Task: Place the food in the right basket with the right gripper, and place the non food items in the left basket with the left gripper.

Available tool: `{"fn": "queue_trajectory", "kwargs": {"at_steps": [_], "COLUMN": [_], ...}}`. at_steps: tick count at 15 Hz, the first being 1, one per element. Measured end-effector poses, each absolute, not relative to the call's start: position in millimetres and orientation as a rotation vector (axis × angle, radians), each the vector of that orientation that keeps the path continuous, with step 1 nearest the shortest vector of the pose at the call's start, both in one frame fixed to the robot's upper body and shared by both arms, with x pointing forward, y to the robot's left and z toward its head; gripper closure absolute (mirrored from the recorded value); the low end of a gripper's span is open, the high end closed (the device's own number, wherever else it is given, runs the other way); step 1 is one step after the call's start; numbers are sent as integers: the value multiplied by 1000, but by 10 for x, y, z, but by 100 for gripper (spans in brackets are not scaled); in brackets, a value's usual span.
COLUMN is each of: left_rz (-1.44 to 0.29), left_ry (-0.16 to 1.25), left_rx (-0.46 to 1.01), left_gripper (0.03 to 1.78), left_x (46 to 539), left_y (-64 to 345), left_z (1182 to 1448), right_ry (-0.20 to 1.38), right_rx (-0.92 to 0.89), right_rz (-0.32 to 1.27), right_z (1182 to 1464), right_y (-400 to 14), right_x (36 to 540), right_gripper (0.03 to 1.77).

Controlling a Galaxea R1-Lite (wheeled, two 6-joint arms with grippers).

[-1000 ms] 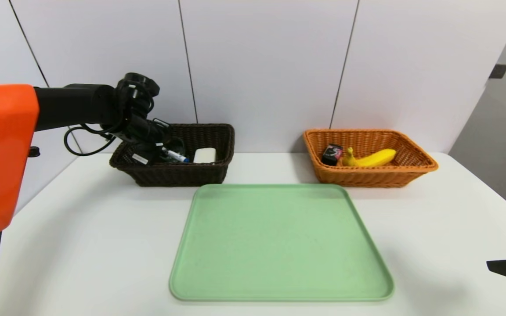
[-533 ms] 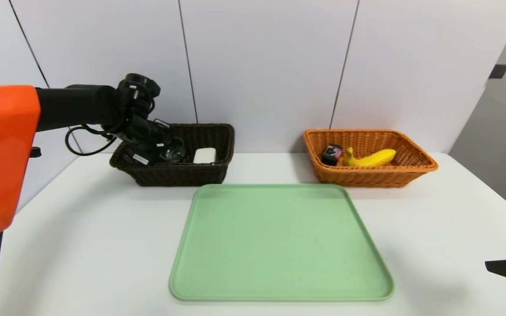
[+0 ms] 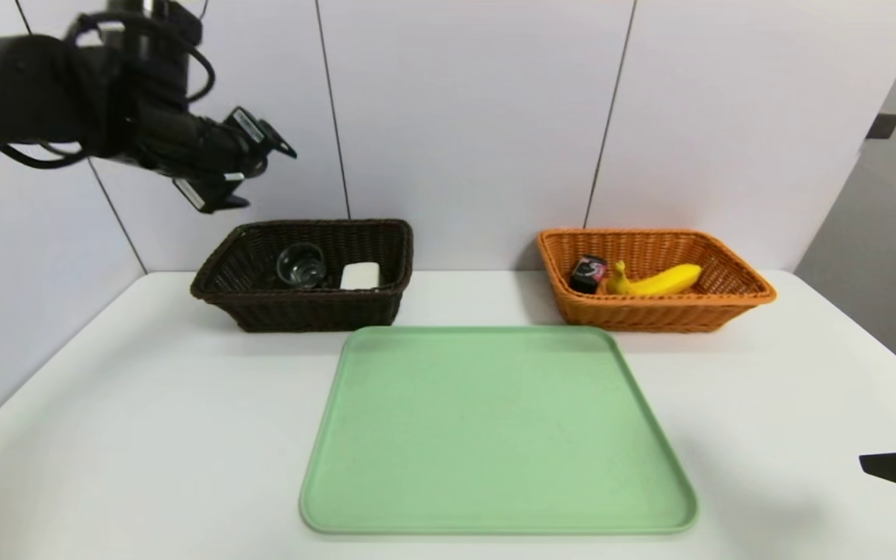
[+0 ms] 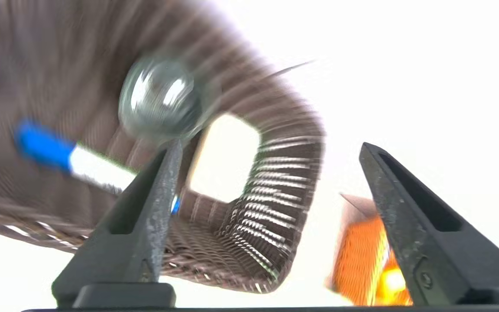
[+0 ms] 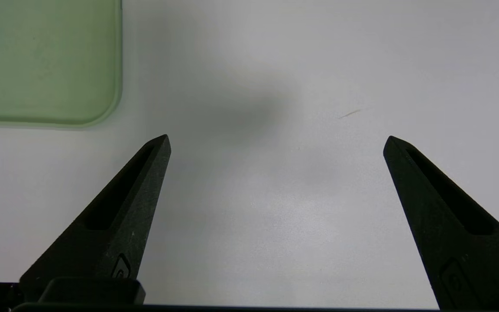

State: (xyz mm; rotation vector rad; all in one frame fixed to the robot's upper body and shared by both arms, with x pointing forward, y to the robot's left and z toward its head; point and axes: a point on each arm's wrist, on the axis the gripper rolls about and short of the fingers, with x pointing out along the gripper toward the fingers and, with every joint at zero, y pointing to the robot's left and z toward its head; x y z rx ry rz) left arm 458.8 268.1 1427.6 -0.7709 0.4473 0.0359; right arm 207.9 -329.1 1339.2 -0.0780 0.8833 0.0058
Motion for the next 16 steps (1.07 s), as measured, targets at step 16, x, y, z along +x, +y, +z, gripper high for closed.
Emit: {"fn": "queue_trajectory", "kwargs": {"at_steps": [16], "left_rz": [-115], "left_ry": [413], "left_rx": [128], "left_gripper": [14], "left_x": [2210], "left_y": [3010], "left_z": [13963], "right_ry": [170], "right_rx": [-68], "right_rz": [399], "right_z": [13782], "right_y": [-3054], "right_x": [2270], "right_gripper": [10]}}
